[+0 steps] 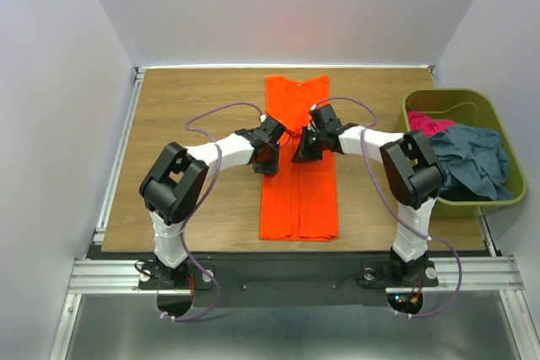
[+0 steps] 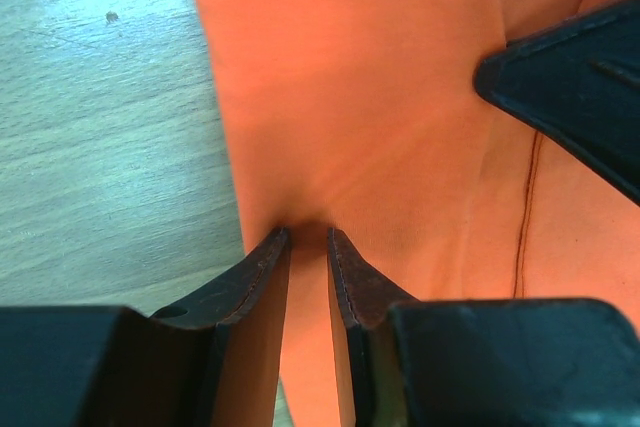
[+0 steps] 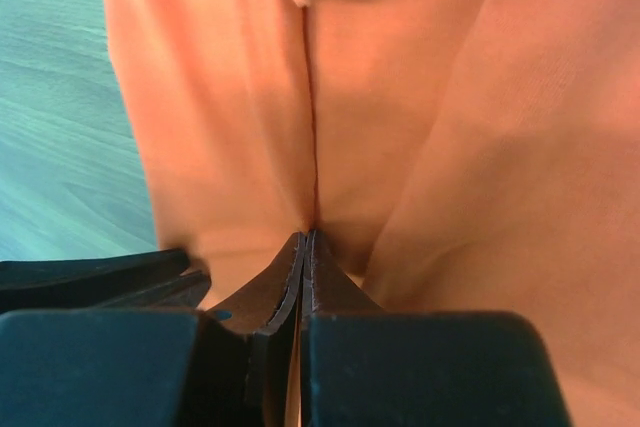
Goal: Fold and stack the t-shirts
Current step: Fold the tshirt
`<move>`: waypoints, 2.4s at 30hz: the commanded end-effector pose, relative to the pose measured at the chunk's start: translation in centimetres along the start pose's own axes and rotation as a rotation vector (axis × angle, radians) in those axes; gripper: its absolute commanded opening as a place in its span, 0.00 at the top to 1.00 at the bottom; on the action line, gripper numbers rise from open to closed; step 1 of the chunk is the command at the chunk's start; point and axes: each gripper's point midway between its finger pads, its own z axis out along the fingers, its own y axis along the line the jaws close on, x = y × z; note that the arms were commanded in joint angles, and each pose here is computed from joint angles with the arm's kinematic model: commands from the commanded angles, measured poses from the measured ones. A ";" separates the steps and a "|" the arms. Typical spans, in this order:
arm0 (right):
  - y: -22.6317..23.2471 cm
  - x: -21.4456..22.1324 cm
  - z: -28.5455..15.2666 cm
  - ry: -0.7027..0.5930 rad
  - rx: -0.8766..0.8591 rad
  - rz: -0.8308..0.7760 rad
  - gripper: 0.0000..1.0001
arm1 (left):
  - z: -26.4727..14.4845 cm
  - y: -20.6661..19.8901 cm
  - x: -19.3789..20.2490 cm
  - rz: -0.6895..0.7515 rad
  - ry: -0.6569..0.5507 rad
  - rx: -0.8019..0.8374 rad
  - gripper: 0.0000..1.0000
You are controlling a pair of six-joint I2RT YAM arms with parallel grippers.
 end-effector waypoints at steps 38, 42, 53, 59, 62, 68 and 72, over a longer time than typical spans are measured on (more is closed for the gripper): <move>3.3 -8.3 0.8 -0.116 -0.063 -0.120 0.80 | -3.5 -9.8 6.8 0.126 0.116 0.249 0.75; 1.5 -8.2 1.8 -0.107 -0.022 -0.106 0.80 | -2.9 -10.1 8.7 0.141 0.176 0.274 0.75; 1.5 -10.9 1.4 -0.162 -0.018 -0.139 0.79 | -4.8 -10.8 7.9 0.141 0.130 0.296 0.73; 1.4 -10.6 -4.4 -0.252 0.059 -0.168 0.65 | -8.0 -8.1 4.6 0.067 -0.025 0.155 0.61; 0.1 -9.9 -7.5 -0.292 0.140 -0.163 0.55 | -8.4 -6.6 3.5 0.043 -0.060 0.106 0.59; -5.7 -8.3 -9.3 -0.299 0.348 -0.158 0.49 | -6.3 -3.5 -0.3 -0.008 -0.121 0.025 0.57; -6.2 -8.9 -8.5 -0.289 0.373 -0.189 0.49 | -4.3 -2.4 -4.8 -0.023 -0.166 -0.033 0.57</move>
